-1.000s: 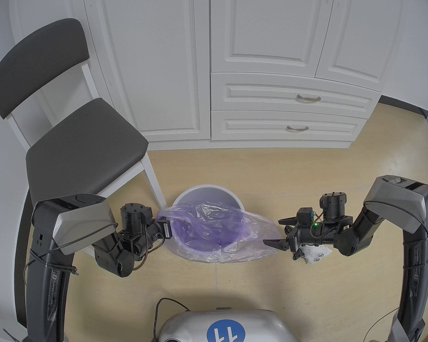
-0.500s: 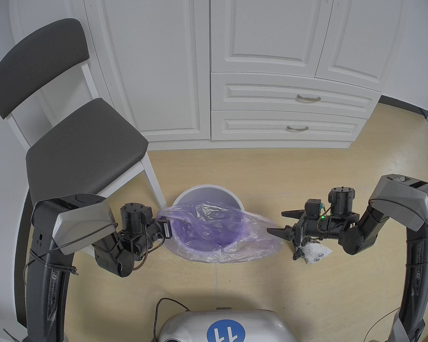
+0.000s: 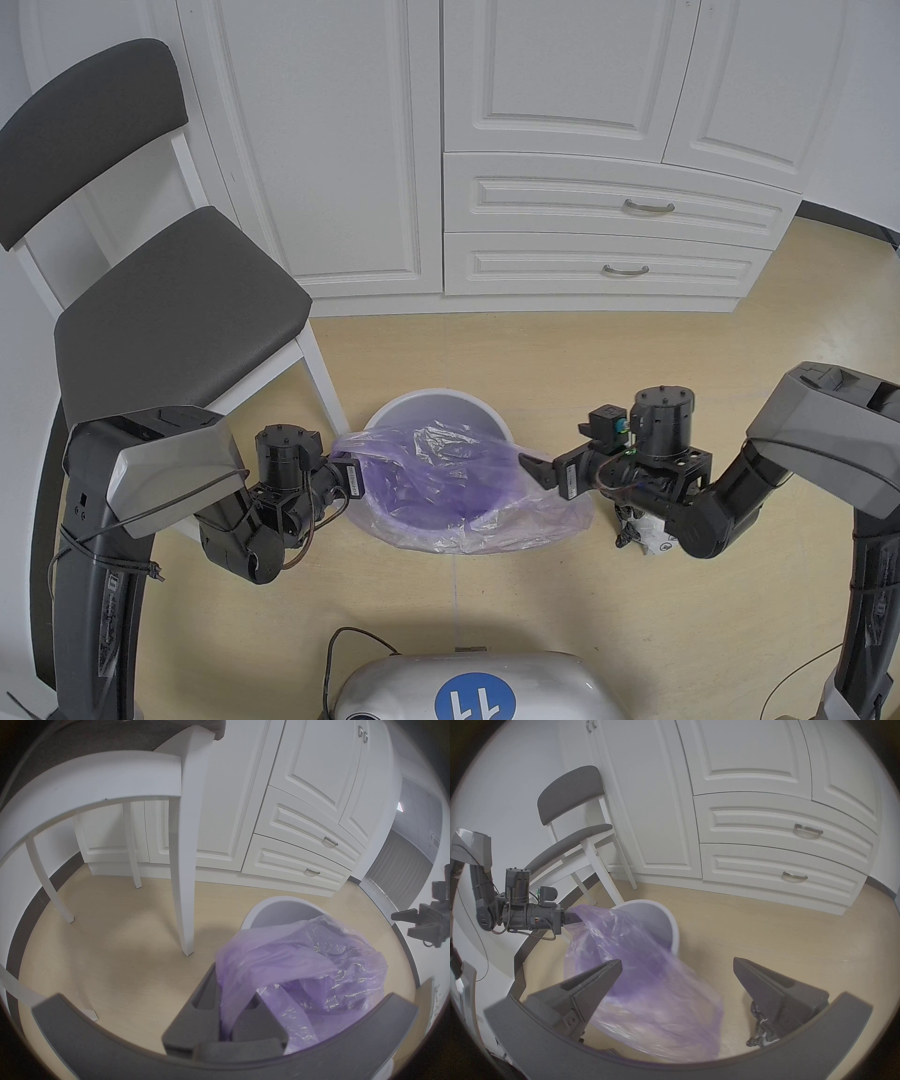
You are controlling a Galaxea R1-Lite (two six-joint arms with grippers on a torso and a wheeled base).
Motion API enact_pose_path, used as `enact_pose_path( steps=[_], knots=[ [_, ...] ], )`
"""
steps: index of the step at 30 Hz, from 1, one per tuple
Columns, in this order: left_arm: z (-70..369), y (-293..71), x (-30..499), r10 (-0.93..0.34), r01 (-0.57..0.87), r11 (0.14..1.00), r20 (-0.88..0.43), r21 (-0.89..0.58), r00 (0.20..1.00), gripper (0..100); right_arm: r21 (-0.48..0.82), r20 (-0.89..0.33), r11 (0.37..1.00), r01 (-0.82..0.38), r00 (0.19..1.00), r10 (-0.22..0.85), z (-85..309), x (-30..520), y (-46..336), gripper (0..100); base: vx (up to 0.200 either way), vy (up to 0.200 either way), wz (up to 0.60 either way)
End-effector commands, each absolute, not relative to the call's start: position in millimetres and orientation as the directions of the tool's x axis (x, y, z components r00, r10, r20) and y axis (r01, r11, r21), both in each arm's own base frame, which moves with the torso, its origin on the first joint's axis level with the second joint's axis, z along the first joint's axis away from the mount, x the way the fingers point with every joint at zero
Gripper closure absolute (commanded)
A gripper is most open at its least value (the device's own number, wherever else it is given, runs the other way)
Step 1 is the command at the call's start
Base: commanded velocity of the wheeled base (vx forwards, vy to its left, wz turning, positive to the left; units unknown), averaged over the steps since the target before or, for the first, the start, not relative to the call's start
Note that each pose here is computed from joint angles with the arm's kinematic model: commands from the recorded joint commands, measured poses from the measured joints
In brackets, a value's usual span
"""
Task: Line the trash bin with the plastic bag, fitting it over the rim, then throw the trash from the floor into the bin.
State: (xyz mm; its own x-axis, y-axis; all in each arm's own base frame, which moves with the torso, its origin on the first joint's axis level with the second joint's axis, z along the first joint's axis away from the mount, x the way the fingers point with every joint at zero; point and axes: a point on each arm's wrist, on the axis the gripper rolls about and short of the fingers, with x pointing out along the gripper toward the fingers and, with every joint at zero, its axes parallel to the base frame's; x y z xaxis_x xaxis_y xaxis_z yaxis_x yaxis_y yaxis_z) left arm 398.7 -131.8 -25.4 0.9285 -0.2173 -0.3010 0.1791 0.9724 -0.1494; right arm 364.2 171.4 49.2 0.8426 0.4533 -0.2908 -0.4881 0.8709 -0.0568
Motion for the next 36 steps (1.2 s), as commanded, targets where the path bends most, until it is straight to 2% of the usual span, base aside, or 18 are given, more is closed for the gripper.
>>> enact_pose_path(
  steps=[1,10,16,20,21,32,36],
  knots=[
    [-18,-136,395,-0.208,0.173,0.974,-0.285,-0.145,0.935,100,-0.069,-0.298,0.841,-0.536,0.816,0.496,51,344,212,0,0.000,0.000,0.00],
    [-4,-133,372,-0.222,0.197,0.974,-0.315,-0.110,0.923,100,-0.196,-0.430,0.774,-0.602,0.762,0.484,65,342,263,0,0.000,0.000,0.00],
    [-8,-128,374,-0.214,0.189,0.976,-0.334,-0.104,0.918,100,-0.283,-0.478,0.715,-0.639,0.741,0.472,45,355,279,0,0.000,0.000,0.00],
    [-11,-125,377,-0.217,0.192,0.976,-0.346,-0.107,0.913,100,-0.308,-0.493,0.699,-0.645,0.737,0.462,34,361,281,0,0.000,0.000,0.00],
    [-12,-125,377,-0.216,0.190,0.976,-0.347,-0.107,0.913,0,-0.313,-0.496,0.696,-0.646,0.736,0.460,32,362,281,0,0.000,0.000,0.00],
    [-12,-122,380,-0.209,0.182,0.977,-0.349,-0.106,0.914,0,-0.436,-0.515,0.658,-0.614,0.770,0.377,-1,392,274,0,0.000,0.000,0.00],
    [-11,-122,381,-0.208,0.182,0.978,-0.343,-0.105,0.916,0,-0.466,-0.492,0.675,-0.572,0.802,0.340,-11,407,278,0,0.000,0.000,0.00]
  ],
)
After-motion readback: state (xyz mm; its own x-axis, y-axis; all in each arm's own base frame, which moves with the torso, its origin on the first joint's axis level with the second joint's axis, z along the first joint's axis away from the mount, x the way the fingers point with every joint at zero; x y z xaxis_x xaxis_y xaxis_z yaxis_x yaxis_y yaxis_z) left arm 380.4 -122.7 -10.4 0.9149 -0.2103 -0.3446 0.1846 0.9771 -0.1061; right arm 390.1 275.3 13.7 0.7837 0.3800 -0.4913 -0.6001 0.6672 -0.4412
